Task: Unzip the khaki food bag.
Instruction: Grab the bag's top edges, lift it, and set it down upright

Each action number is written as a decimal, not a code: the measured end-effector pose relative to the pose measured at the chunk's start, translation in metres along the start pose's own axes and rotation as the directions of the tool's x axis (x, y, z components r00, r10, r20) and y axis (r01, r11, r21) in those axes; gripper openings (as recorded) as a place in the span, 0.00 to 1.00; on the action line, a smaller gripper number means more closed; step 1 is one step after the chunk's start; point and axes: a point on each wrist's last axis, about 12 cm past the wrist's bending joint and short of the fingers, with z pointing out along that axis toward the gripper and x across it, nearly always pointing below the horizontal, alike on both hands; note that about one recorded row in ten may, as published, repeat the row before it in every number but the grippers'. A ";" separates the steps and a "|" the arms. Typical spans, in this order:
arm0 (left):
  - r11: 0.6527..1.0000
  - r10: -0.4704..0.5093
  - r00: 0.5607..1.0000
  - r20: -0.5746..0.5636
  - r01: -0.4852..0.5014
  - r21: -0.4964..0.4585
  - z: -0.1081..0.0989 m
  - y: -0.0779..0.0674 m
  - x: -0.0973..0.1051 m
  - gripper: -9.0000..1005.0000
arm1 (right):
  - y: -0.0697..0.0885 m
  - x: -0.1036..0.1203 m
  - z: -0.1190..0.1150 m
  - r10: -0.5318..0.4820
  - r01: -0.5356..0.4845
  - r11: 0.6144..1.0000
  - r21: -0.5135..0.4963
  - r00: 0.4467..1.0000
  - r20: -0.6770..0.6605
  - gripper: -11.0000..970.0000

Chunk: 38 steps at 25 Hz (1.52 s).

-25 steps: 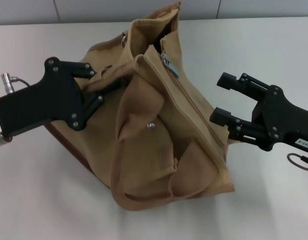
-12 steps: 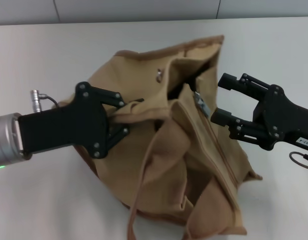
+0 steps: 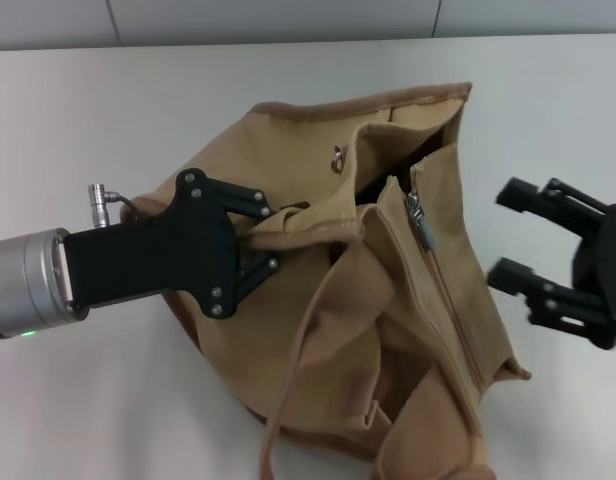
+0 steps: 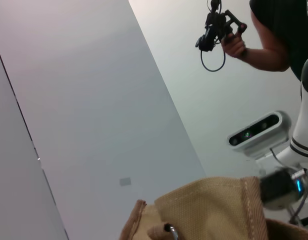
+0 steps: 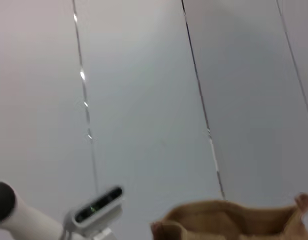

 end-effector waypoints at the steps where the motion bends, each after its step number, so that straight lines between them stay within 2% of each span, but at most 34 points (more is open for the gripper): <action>1: 1.000 0.000 1.000 0.000 0.000 0.000 0.000 0.000 0.000 0.09 | 0.002 -0.002 -0.001 0.009 -0.009 1.000 -0.013 1.000 0.016 0.81; 5: 1.000 -0.003 1.000 0.006 0.003 0.006 0.003 -0.001 0.001 0.09 | 0.002 -0.008 -0.001 0.046 -0.045 0.997 -0.056 0.999 0.025 0.81; 10: 1.000 0.001 1.000 0.025 -0.001 0.003 0.004 -0.006 0.002 0.09 | -0.006 -0.009 0.009 0.103 -0.106 0.991 -0.087 0.994 -0.040 0.82; 19: 1.000 0.010 0.999 0.052 -0.010 0.009 0.005 -0.010 0.000 0.09 | -0.012 -0.001 0.020 0.135 -0.146 0.985 -0.090 0.983 -0.122 0.82; 25: 0.999 0.028 0.997 0.073 -0.030 0.029 0.005 -0.013 -0.001 0.09 | -0.012 0.002 0.029 0.200 -0.224 0.966 -0.131 0.964 -0.174 0.82; 38: 0.999 0.028 0.997 0.074 -0.031 0.036 0.005 -0.017 0.000 0.09 | -0.009 0.005 0.040 0.245 -0.298 0.933 -0.201 0.937 -0.251 0.81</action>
